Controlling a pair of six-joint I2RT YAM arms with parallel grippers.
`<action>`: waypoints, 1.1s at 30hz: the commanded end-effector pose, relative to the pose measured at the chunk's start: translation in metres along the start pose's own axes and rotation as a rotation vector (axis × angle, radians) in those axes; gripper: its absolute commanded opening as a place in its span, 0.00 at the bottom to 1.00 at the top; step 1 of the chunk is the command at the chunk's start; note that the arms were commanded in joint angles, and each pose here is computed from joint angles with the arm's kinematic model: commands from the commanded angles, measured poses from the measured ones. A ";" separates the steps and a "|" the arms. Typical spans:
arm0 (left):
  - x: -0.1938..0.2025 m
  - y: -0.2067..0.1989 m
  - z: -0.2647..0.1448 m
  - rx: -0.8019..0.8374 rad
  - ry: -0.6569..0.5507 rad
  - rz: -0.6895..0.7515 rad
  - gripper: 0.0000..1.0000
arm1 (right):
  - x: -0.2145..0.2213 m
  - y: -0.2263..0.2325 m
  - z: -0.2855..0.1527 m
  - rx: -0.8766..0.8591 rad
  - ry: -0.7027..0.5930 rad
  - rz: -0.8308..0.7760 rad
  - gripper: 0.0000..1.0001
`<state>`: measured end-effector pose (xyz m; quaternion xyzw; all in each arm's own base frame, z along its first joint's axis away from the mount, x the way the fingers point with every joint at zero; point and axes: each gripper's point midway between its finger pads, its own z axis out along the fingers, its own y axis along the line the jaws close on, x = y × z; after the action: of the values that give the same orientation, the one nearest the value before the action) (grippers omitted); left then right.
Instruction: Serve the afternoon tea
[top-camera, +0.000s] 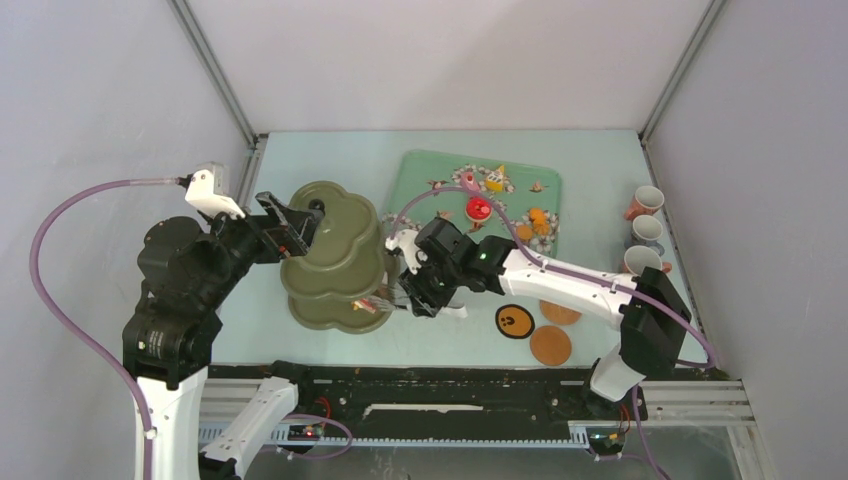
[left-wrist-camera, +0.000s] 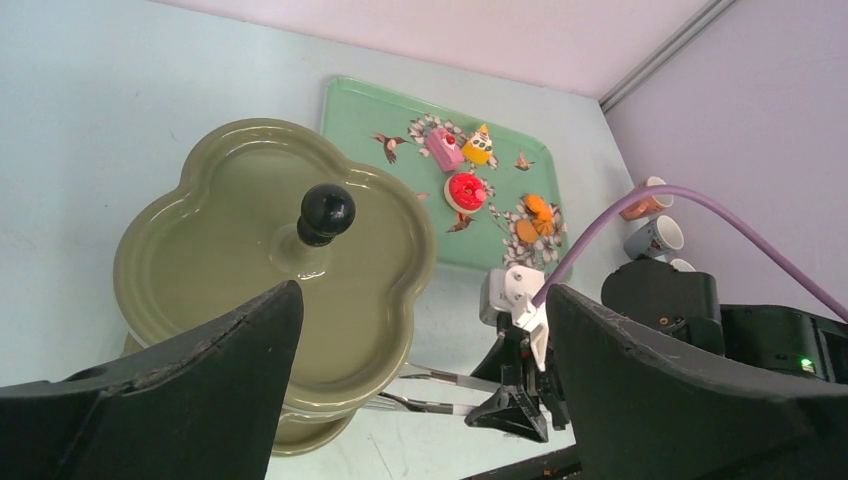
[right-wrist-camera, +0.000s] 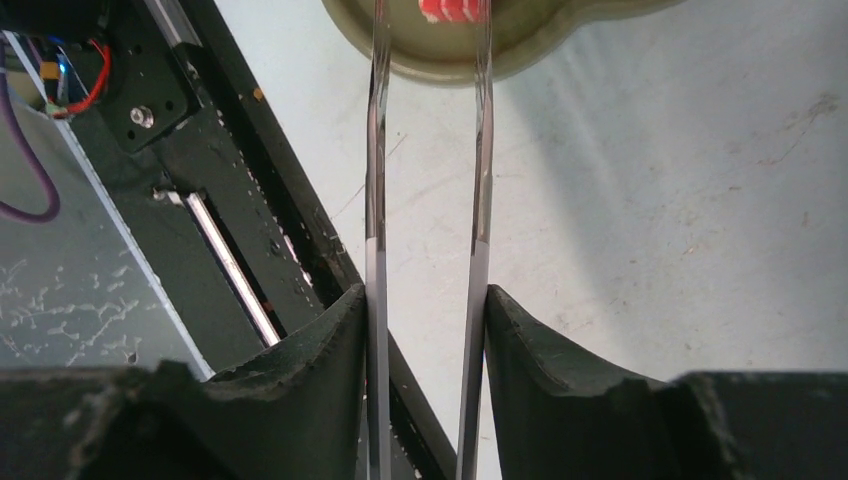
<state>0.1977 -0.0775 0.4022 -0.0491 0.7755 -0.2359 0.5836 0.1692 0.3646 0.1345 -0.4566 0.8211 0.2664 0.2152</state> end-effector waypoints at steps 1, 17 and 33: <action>-0.005 -0.005 0.001 0.025 -0.021 0.013 0.98 | 0.005 0.007 -0.004 -0.022 -0.013 0.034 0.37; 0.004 0.012 -0.001 -0.083 0.002 -0.085 0.98 | 0.018 -0.018 0.020 0.014 0.014 0.113 0.28; 0.004 0.010 0.006 -0.090 0.031 -0.117 0.98 | 0.020 -0.085 -0.010 0.147 -0.019 0.227 0.27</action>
<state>0.1993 -0.0698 0.3790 -0.1170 0.7961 -0.2307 0.5471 0.2258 0.3047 0.0829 -0.3396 0.8965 0.2124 0.1892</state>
